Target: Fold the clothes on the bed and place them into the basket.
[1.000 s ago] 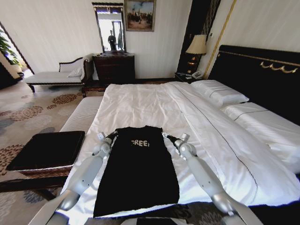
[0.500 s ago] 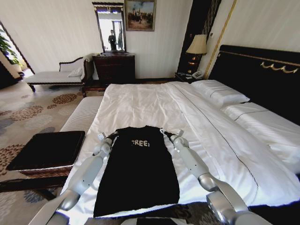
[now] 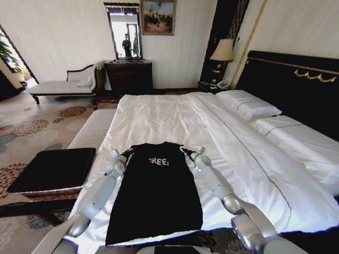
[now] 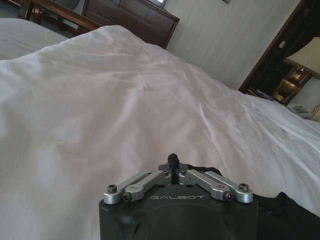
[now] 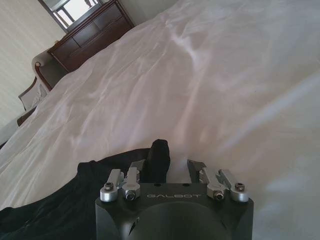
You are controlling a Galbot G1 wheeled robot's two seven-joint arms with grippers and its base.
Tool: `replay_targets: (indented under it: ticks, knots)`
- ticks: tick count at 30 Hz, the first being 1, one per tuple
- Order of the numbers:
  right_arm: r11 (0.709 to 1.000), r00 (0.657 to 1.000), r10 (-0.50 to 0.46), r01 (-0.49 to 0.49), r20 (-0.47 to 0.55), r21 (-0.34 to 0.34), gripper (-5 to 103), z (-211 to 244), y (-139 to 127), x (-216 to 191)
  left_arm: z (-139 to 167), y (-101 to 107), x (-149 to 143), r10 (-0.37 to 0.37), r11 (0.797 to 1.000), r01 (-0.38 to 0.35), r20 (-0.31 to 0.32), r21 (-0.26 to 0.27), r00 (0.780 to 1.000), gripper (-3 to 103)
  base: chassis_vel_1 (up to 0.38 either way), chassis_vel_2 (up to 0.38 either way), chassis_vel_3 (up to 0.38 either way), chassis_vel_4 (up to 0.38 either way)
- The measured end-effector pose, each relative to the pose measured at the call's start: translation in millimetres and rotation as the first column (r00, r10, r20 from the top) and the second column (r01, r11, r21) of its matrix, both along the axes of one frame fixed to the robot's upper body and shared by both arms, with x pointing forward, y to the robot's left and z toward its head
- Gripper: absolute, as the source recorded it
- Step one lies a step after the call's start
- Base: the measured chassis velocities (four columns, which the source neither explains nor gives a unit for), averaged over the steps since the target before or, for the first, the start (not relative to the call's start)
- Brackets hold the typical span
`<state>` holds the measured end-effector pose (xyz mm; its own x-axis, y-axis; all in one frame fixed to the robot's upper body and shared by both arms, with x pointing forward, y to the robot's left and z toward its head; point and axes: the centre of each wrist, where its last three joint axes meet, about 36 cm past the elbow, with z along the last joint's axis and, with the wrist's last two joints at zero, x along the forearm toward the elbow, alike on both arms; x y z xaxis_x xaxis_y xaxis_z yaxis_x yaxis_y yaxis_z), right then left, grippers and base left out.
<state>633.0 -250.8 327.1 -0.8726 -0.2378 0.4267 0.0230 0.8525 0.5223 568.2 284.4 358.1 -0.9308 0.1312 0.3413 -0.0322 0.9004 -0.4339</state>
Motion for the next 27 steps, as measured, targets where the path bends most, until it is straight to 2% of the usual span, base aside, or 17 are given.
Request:
replay_targets:
  ticks: [3, 6, 11, 20, 27]
  knots:
    - [1.0, 1.0, -0.005, 0.005, 0.005, -0.005, 36, -2.3, 1.1, 0.4, -2.5, 1.5, -1.3, 0.003, 1.0, -0.003, -0.006, 0.002, 1.0, 1, 0.0, 0.0, 0.0, 0.0]
    - [1.0, 1.0, -0.003, 0.003, 0.01, -0.007, 30, -2.8, 1.2, -0.1, -3.5, 2.1, -1.7, 0.004, 1.0, -0.004, -0.009, 0.002, 1.0, 1, 0.0, 0.0, 0.0, 0.0]
    - [1.0, 0.999, 0.012, -0.012, 0.033, -0.002, 4, 3.4, 5.0, -2.3, -3.9, 3.3, 1.0, 0.01, 1.0, -0.01, -0.011, 0.003, 1.0, 1, 0.0, 0.0, 0.0, 0.0]
    - [0.999, 0.994, 0.037, -0.039, 0.107, 0.02, 1, 36.8, 13.4, -11.9, 11.8, 6.4, 4.3, 0.017, 1.0, -0.017, 0.02, 0.011, 1.0, 1, 0.0, 0.0, 0.0, 0.0]
    - [0.999, 0.975, 0.028, -0.031, 0.221, 0.009, 1, 88.2, 19.5, -8.5, 52.5, 17.7, 17.5, 0.032, 0.999, -0.031, 0.09, -0.01, 0.995, 1, 0.0, 0.0, 0.0, 0.0]
